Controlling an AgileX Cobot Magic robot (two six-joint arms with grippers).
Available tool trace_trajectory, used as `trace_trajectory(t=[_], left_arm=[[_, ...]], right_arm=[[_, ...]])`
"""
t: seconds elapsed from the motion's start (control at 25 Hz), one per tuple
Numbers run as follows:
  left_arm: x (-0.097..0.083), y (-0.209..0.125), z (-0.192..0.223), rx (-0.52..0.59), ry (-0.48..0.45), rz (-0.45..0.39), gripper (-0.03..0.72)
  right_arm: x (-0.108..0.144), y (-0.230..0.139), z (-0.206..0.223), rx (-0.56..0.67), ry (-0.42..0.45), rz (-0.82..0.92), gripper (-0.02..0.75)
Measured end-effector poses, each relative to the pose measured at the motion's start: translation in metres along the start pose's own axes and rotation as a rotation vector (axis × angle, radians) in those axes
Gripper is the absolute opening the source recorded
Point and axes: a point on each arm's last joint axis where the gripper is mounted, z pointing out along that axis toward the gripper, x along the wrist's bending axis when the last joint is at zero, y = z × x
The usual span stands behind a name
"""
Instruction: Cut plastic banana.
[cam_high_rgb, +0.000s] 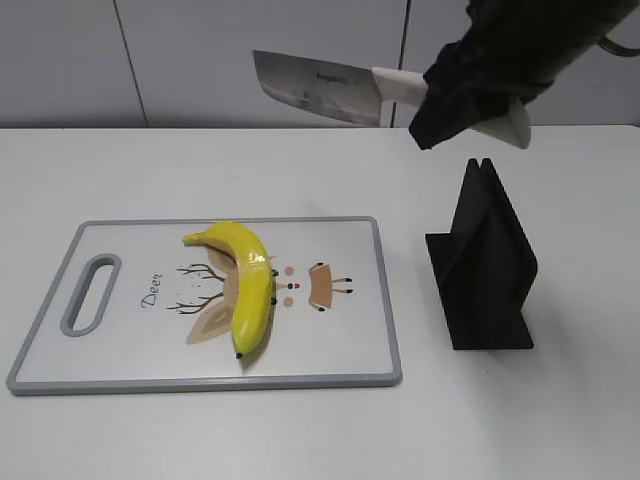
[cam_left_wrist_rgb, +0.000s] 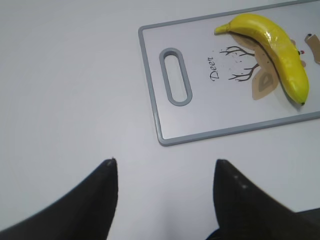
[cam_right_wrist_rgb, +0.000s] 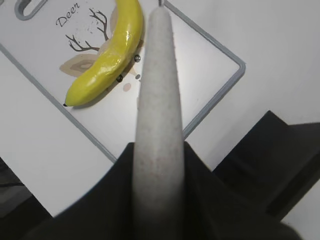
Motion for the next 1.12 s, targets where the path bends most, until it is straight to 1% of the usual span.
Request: trace_trajectory(t=[0.2, 0.32, 0.44, 0.6, 0.76, 0.92, 1.12], left_arm=[[-0.009, -0.032, -0.010, -0.094, 0.022, 0.014, 0.586], [-0.013, -0.044, -0.015, -0.160, 0.038, 0.023, 0.568], [-0.015, -0.055, -0.012, -0.192, 0.047, 0.025, 0.545], [-0.016, -0.060, -0.014, -0.216, 0.052, 0.026, 0.535], [-0.017, -0.061, -0.016, -0.234, 0.055, 0.009, 0.535], [-0.018, -0.068, -0.023, -0.299, 0.076, 0.002, 0.533], [-0.018, -0.069, -0.024, -0.306, 0.081, -0.006, 0.532]], right_arm=[[0.007, -0.030, -0.013, -0.047, -0.030, 0.111, 0.169], [0.011, -0.048, -0.022, -0.088, -0.057, 0.170, 0.169], [0.013, -0.066, -0.032, -0.131, -0.093, 0.229, 0.169], [0.014, -0.089, -0.041, -0.167, -0.151, 0.331, 0.169], [0.014, -0.108, -0.045, -0.175, -0.197, 0.436, 0.169], [0.011, -0.115, -0.043, -0.167, -0.228, 0.508, 0.169], [0.005, -0.116, -0.043, -0.190, -0.286, 0.583, 0.169]])
